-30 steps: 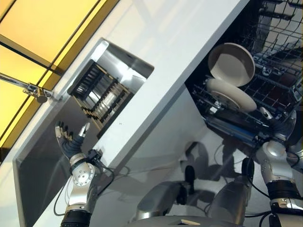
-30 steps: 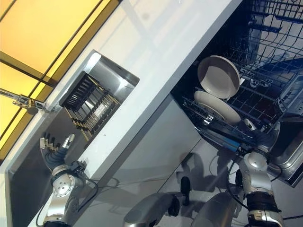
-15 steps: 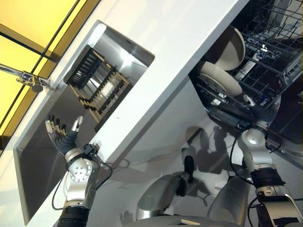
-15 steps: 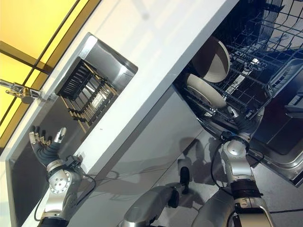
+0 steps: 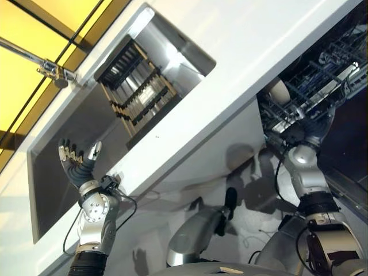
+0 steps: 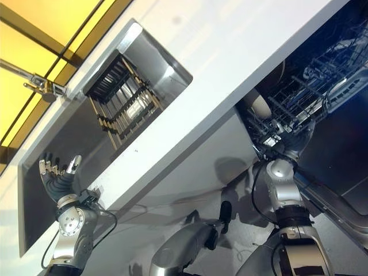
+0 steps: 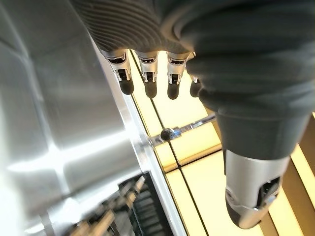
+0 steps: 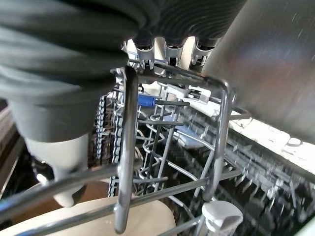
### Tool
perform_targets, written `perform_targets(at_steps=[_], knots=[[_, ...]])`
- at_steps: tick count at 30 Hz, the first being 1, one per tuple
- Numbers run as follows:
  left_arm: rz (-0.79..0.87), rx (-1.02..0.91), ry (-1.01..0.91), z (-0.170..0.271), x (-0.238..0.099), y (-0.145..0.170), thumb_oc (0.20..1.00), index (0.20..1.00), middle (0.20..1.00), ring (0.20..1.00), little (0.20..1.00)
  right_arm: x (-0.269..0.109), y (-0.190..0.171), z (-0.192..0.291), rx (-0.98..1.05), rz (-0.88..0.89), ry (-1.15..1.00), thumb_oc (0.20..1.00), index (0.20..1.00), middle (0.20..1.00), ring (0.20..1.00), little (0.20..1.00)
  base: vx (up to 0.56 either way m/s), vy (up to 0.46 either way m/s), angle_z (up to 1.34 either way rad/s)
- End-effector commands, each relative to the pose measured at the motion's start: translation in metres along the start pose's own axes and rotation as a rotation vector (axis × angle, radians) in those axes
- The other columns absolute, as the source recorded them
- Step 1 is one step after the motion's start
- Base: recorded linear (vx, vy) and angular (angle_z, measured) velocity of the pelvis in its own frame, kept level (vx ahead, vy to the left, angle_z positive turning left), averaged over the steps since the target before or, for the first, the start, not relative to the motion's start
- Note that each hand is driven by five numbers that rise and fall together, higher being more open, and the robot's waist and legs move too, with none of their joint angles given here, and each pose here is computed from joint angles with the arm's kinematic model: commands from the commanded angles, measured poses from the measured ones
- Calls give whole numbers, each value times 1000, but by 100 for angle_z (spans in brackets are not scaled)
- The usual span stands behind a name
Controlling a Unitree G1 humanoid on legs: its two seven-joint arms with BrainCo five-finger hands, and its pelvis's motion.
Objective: Pick up plates and place into dishwasher.
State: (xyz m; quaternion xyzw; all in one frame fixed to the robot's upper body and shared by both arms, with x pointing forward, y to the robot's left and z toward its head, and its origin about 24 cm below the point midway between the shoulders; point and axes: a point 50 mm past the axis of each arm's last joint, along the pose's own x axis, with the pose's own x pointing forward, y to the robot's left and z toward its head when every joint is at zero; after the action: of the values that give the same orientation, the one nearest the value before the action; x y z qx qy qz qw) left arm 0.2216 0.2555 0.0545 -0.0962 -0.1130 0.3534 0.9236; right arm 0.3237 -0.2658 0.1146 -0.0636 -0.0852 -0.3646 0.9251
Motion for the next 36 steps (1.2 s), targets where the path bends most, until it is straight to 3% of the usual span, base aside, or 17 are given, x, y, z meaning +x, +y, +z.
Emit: perform_targets(at_steps=[1, 13, 26, 36], knots=[[-43, 25, 9, 3, -4, 5, 1000, 1000, 1000, 1000, 1000, -21, 81, 66, 86, 307, -231, 1000, 1000, 1000, 1000, 1000, -26, 48, 24], [-76, 6, 21, 6, -8, 12, 1000, 1000, 1000, 1000, 1000, -2, 82, 92, 102, 273, -292, 1000, 1000, 1000, 1000, 1000, -36, 33, 12], [-90, -42, 4, 10, -12, 9, 1000, 1000, 1000, 1000, 1000, 7, 66, 75, 27, 120, -254, 1000, 1000, 1000, 1000, 1000, -33, -32, 1], [-71, -84, -29, 17, -11, -1, 1000, 1000, 1000, 1000, 1000, -10, 56, 48, 5, -16, -209, 1000, 1000, 1000, 1000, 1000, -37, -62, -8]])
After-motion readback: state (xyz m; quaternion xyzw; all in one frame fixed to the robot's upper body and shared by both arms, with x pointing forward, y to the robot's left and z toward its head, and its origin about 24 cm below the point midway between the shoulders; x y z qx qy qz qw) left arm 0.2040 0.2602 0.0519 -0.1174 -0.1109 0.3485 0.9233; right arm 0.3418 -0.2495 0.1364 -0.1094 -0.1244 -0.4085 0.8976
